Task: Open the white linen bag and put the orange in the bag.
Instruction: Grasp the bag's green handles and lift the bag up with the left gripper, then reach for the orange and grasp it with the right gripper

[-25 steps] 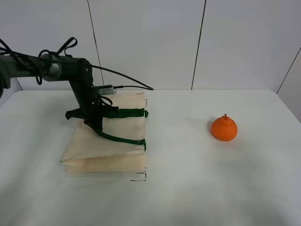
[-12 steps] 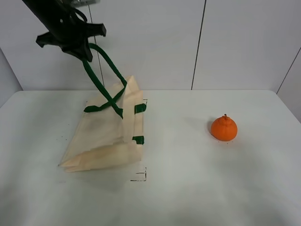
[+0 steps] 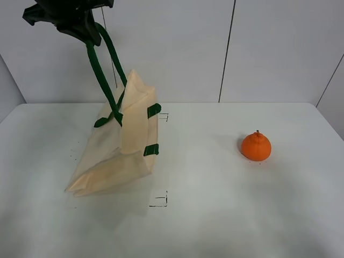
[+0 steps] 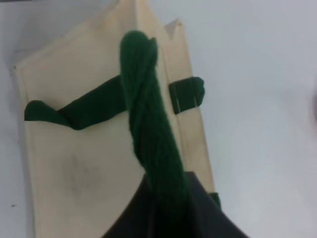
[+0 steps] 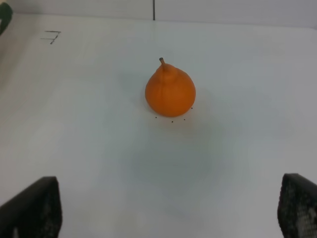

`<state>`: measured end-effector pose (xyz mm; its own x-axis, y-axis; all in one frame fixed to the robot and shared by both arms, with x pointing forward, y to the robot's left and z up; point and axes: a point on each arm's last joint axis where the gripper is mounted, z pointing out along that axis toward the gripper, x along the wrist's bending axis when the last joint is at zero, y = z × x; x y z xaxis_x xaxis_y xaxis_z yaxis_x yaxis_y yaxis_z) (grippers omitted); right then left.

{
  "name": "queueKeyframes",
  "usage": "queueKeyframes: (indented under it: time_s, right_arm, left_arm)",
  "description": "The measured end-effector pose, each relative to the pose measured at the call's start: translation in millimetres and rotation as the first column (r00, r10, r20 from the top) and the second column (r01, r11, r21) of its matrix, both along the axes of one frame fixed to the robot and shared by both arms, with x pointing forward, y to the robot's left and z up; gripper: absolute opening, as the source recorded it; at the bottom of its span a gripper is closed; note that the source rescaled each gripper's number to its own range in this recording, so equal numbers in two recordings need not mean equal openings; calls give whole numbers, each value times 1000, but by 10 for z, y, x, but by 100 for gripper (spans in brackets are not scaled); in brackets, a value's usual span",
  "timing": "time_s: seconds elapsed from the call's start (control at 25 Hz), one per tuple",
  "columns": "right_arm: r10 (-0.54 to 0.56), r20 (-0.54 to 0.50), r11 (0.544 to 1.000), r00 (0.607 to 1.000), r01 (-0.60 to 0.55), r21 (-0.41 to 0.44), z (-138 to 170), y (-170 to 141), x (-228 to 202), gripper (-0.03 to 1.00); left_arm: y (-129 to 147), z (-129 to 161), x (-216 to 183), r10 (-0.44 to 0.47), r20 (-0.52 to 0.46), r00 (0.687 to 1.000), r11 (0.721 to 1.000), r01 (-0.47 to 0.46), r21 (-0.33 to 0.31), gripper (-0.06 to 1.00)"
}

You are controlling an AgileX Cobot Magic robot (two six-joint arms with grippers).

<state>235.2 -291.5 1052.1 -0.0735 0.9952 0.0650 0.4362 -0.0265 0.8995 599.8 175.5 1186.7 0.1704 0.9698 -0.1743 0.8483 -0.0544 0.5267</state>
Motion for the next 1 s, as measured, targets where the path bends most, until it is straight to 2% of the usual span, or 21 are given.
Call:
queueKeyframes:
  time_s: [0.2, 0.4, 0.6, 0.76, 0.88, 1.0]
  right_arm:
    - [0, 0, 1000, 1000, 0, 0, 0, 0, 0, 100]
    - [-6, -10, 1000, 1000, 6, 11, 9, 0, 16, 100]
    - [-25, -174, 999, 984, 32, 40, 161, 5, 396, 100]
    - [-29, -376, 999, 926, 43, 28, 229, 14, 1009, 100]
    - [-27, -519, 999, 854, 37, 10, 155, 22, 1541, 100]
    - [-22, -631, 1000, 775, 22, -8, -47, 30, 2151, 100]
  left_arm:
    - [-188, 0, -70, -53, 2, 999, 999, 53, 6, 1]
    - [-188, -1, -70, -53, 14, 998, 998, 53, 42, 1]
    - [-177, -1, -65, -49, 20, 999, 997, 48, 55, 1]
    - [-176, -1, -65, -51, 21, 999, 997, 49, 57, 1]
    - [-176, -1, -65, -51, 21, 999, 997, 49, 57, 1]
    - [-176, 0, -64, -51, 22, 998, 997, 49, 57, 1]
